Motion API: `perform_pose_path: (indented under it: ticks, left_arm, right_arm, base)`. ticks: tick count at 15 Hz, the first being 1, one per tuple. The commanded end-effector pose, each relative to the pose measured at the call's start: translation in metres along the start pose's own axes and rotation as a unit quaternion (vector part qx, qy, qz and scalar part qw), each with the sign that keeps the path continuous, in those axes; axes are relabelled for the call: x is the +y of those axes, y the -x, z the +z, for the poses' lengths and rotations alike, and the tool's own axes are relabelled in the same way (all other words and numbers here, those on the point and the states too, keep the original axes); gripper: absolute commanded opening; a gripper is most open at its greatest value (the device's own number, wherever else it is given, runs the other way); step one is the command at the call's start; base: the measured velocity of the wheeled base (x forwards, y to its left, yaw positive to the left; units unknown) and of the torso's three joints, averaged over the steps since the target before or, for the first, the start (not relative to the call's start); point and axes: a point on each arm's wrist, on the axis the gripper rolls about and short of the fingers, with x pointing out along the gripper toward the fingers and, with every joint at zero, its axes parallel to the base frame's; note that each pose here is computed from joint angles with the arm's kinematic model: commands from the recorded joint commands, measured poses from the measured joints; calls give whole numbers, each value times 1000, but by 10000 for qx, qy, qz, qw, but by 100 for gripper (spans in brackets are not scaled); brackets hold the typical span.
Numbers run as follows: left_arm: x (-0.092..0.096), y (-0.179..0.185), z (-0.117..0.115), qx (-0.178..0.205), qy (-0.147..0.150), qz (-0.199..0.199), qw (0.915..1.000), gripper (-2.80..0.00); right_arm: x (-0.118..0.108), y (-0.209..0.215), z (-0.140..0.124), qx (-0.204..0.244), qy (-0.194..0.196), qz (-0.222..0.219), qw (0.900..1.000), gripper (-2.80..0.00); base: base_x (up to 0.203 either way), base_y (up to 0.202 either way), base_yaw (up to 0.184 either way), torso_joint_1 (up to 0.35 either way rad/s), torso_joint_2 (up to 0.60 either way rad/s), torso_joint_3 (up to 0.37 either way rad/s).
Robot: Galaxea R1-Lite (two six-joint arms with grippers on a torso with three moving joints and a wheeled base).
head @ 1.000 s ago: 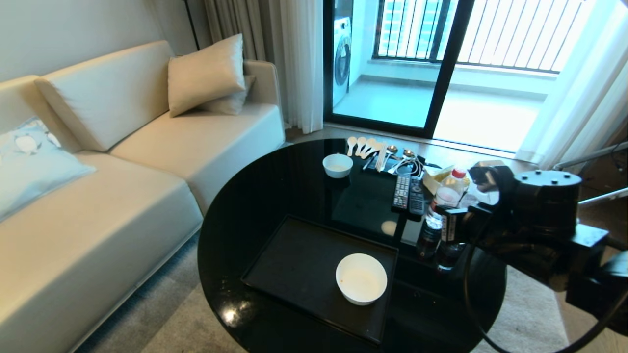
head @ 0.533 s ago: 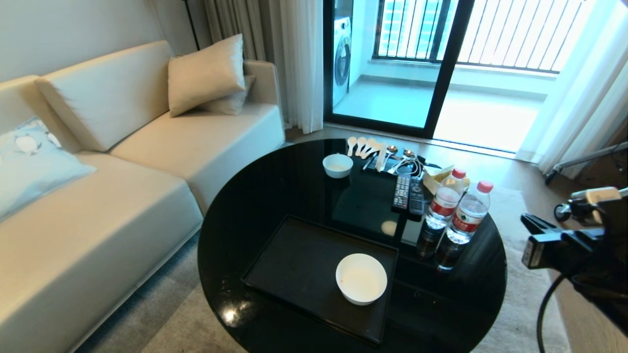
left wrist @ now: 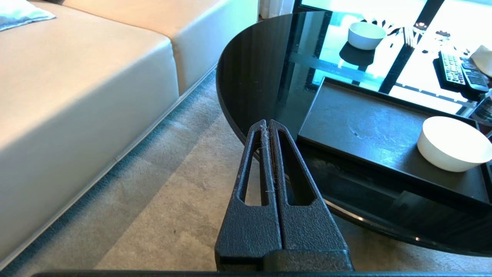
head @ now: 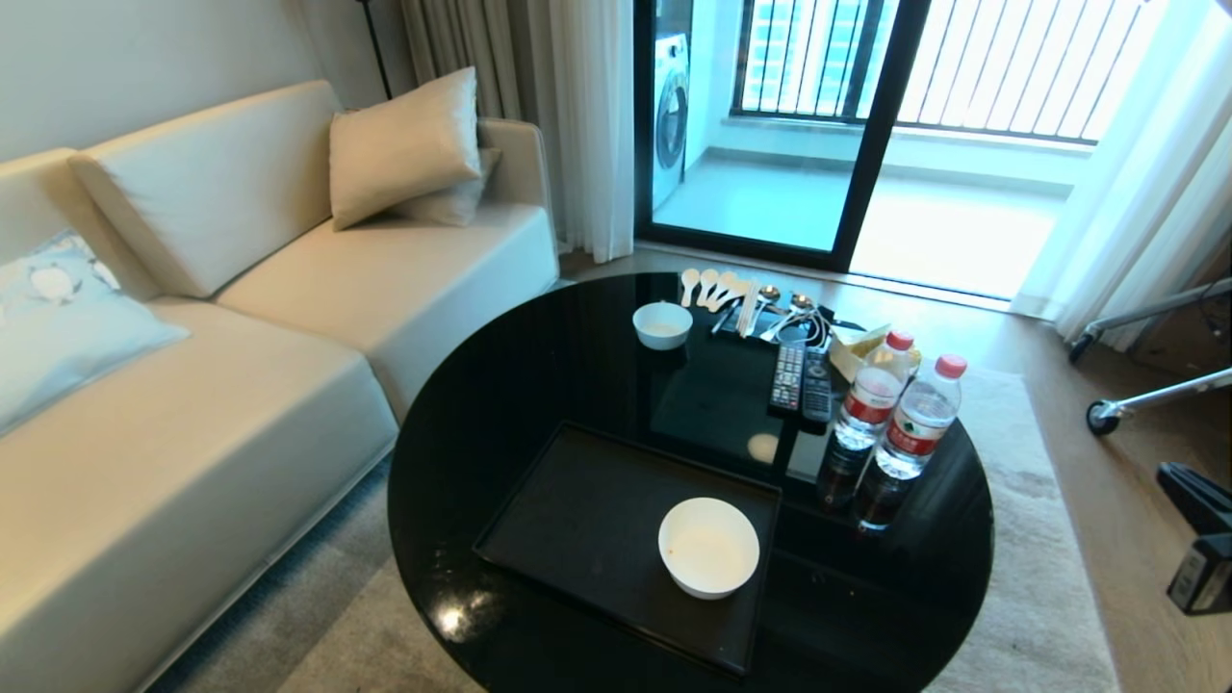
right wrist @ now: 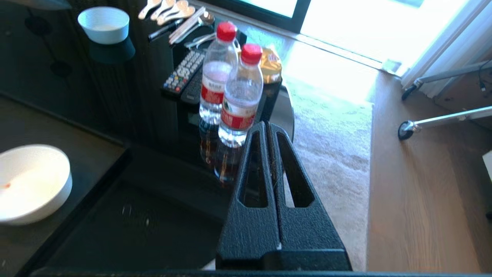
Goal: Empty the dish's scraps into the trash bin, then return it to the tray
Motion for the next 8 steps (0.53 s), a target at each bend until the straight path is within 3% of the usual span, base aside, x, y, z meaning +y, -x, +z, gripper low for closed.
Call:
perform_pose_path:
  ticks: [1, 5, 8]
  left_arm:
    - [0, 0, 0, -5, 5, 2, 10000, -280]
    - [0, 0, 0, -5, 5, 2, 10000, -280]
    - [0, 0, 0, -5, 5, 2, 10000, -280]
  right_arm:
    - [-8, 49, -7, -52, -18, -10, 10000, -280]
    - [-10, 99, -42, 274, -60, 145, 9995, -280]
    - [-7, 107, -57, 620, -168, 689, 9956, -280]
  base:
    - [0, 0, 0, 0, 0, 0]
    - [0, 0, 0, 0, 0, 0]
    - [0, 0, 0, 0, 0, 0]
